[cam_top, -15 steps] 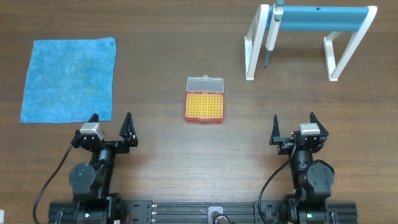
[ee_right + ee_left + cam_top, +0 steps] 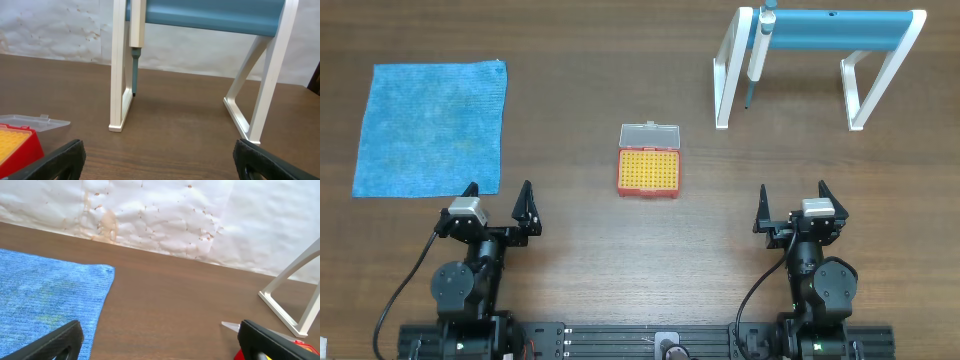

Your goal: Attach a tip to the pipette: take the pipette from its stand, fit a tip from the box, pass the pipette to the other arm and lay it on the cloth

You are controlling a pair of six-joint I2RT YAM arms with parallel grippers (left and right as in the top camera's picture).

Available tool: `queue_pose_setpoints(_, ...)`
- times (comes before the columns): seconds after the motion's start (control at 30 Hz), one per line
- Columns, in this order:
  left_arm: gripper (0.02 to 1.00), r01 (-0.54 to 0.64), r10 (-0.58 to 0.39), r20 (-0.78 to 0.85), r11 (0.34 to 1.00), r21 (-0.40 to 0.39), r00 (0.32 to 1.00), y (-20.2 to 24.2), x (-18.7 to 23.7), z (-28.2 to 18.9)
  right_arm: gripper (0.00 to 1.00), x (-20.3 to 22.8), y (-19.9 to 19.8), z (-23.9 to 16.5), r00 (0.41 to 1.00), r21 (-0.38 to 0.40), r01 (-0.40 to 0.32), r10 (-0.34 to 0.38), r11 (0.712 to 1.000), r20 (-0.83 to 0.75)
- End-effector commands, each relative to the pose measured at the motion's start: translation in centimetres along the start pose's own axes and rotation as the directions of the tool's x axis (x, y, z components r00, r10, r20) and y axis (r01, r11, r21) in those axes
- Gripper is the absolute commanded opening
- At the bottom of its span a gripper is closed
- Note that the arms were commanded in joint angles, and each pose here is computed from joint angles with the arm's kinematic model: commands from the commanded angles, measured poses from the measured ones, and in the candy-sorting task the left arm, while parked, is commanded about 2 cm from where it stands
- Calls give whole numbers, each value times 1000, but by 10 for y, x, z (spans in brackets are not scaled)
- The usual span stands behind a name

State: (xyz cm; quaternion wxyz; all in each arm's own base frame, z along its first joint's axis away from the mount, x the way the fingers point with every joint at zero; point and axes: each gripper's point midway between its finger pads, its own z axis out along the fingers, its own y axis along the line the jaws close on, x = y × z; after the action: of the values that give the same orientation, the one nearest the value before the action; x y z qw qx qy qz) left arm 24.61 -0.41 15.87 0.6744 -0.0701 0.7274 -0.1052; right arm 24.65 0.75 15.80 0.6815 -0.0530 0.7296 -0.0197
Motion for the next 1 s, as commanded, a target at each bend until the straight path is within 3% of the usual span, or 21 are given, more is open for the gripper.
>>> queue_pose_setpoints(0.03, 998, 6, -6, 1, 1000, -8, 1000, 1, 1, 0, 954, -3, 0, 0, 1000, -5, -2, 2, 1000, -4)
queue_pose_setpoints(0.23, 996, 6, -6, 1, 1000, -8, 1000, 1, 1, 0, 952, -24, 1, 10, 998, -33, -7, 5, 999, -58)
queue_pose_setpoints(0.33, 998, 6, -6, 1, 1000, -8, 1000, 1, 1, 0, 954, -48, 7, 30, 1000, -85, -9, 8, 996, -9)
queue_pose_setpoints(0.73, 998, 6, -6, 1, 1000, -8, 1000, 1, 1, 0, 954, -74, 0, 135, 999, -80, -20, 24, 997, 48)
queue_pose_setpoints(0.87, 996, 6, -6, 1, 1000, -8, 1000, 1, 1, 0, 954, -68, -1, 158, 995, -80, -57, 63, 995, 75)
queue_pose_setpoints(1.0, 998, 6, -6, 1, 1000, -8, 1000, 1, 1, 0, 954, -54, 0, 175, 987, -85, -153, 157, 985, 42)
